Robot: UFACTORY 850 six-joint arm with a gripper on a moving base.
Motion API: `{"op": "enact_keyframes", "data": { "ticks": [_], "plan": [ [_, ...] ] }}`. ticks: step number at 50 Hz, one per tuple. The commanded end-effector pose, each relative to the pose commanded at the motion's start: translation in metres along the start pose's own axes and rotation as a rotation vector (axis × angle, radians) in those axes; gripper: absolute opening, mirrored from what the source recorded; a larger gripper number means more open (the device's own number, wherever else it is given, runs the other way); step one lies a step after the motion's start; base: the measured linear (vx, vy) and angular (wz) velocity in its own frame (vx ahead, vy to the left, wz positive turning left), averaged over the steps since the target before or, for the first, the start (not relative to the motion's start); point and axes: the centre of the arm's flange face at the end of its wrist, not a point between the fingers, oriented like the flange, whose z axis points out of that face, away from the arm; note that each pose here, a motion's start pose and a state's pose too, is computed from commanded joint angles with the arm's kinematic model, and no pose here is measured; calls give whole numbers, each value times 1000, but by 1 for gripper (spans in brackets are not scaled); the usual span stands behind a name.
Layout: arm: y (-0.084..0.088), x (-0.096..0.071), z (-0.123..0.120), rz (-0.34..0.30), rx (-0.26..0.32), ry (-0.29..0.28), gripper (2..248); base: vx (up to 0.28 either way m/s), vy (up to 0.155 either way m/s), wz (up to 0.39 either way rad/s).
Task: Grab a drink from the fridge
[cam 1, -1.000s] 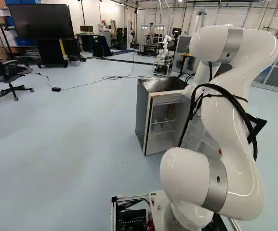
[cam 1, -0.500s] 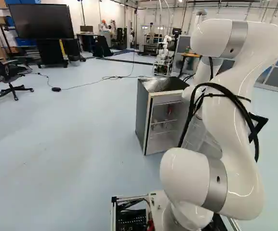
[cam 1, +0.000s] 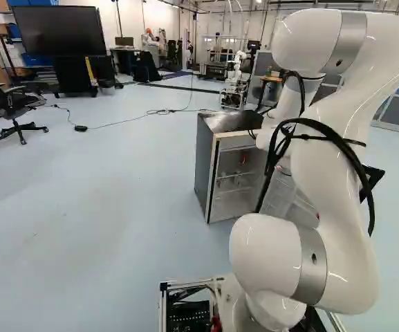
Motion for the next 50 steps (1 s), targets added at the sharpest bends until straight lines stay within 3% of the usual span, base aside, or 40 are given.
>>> {"op": "enact_keyframes", "data": {
  "ticks": [19, 50],
  "plan": [
    [21, 3, -27, -116, 185, 7, 247, 0, 0, 0],
    [49, 8, -37, -268, 428, 23, 247, 0, 0, 0]
  ]
}}
